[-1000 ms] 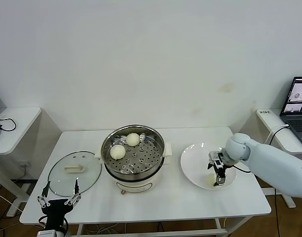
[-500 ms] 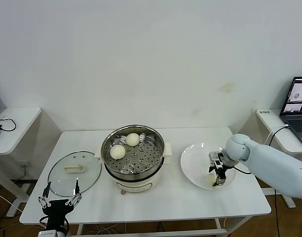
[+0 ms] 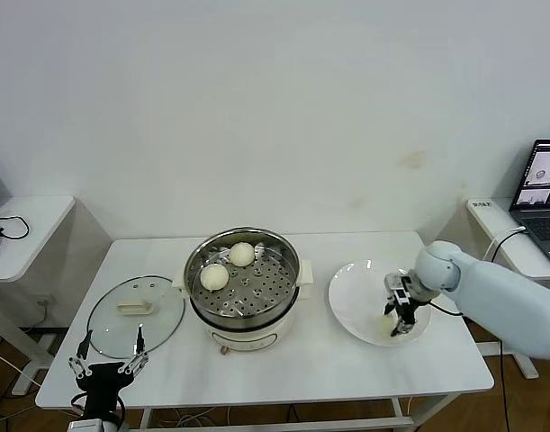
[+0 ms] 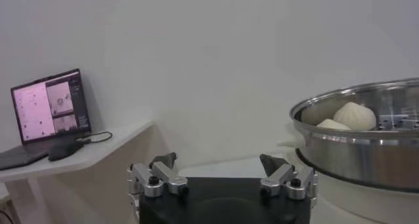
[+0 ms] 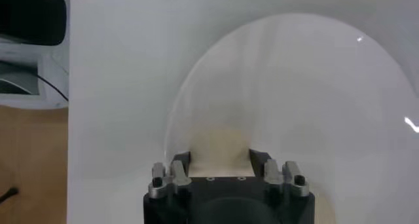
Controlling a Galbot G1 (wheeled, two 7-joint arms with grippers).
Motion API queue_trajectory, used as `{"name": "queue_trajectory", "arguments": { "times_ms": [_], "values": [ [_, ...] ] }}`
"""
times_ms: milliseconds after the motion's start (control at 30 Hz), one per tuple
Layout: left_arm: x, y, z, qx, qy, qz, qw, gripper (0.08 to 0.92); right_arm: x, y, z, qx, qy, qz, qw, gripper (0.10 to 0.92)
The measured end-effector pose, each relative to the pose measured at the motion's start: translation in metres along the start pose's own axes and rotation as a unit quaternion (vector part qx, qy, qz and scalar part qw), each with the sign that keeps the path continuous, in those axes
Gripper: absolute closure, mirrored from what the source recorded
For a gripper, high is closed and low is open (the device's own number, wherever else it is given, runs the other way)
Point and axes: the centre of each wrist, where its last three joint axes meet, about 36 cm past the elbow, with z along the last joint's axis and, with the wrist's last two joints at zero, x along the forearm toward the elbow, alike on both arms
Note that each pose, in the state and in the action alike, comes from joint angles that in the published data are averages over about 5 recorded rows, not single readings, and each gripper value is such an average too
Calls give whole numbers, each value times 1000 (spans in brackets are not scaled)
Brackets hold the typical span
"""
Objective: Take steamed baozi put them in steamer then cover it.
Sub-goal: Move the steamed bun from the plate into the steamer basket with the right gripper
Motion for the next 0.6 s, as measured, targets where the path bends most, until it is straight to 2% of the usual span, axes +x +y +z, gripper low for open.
{"name": "queue_trajectory", "arguments": {
  "times_ms": [233, 600],
  "values": [
    [0, 0, -4, -1, -5, 3, 1000, 177, 37, -15, -15, 6, -15, 23, 1000, 446],
    [0, 2, -11, 3, -13, 4, 1000, 177, 120, -52, -61, 33, -40, 74, 996, 445]
  ]
}}
